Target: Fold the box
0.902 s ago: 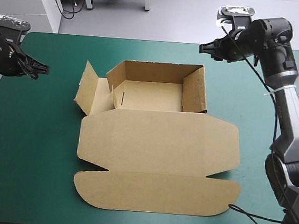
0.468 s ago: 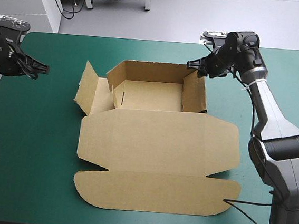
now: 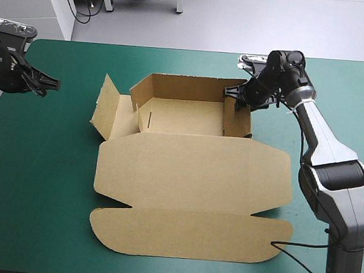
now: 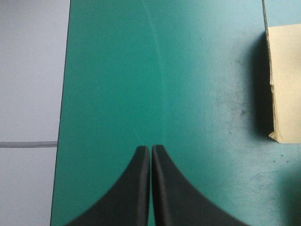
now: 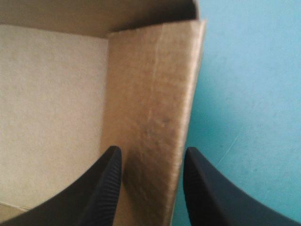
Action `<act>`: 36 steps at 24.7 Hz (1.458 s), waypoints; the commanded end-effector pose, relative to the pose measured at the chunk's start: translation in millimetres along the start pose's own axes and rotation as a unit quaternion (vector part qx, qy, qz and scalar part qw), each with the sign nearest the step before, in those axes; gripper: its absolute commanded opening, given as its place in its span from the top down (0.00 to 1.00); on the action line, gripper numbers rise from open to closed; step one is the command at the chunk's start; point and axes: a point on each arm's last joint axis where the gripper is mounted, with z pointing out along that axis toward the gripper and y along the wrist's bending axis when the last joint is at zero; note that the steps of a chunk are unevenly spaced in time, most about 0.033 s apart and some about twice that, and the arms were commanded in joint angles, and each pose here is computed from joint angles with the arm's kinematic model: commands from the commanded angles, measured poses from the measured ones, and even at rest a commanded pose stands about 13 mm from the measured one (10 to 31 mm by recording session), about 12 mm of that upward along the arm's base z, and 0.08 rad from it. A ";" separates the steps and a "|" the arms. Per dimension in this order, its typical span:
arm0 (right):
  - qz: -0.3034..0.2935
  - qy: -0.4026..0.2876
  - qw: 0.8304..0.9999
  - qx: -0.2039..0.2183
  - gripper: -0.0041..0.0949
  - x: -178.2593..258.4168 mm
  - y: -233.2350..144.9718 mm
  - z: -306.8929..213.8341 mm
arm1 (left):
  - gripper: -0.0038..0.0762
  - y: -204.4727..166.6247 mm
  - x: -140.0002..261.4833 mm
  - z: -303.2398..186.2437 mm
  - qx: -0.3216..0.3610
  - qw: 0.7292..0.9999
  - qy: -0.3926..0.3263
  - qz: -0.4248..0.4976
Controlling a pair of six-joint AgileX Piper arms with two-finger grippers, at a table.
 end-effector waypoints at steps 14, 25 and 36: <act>0.008 -0.047 0.996 -0.074 0.97 7.7 -7.4 -64.0 | 0.96 9.6 -13.3 -23.0 -0.027 0.988 -0.108 -0.108; 0.045 -0.200 0.975 -0.081 0.97 29.3 -63.5 -197.8 | 0.96 -6.2 -34.7 -15.9 0.077 0.963 -0.184 -0.180; 0.014 -0.257 0.957 -0.133 0.97 43.7 -51.2 -241.1 | 0.96 -51.0 -54.9 5.4 0.324 0.908 -0.172 -0.200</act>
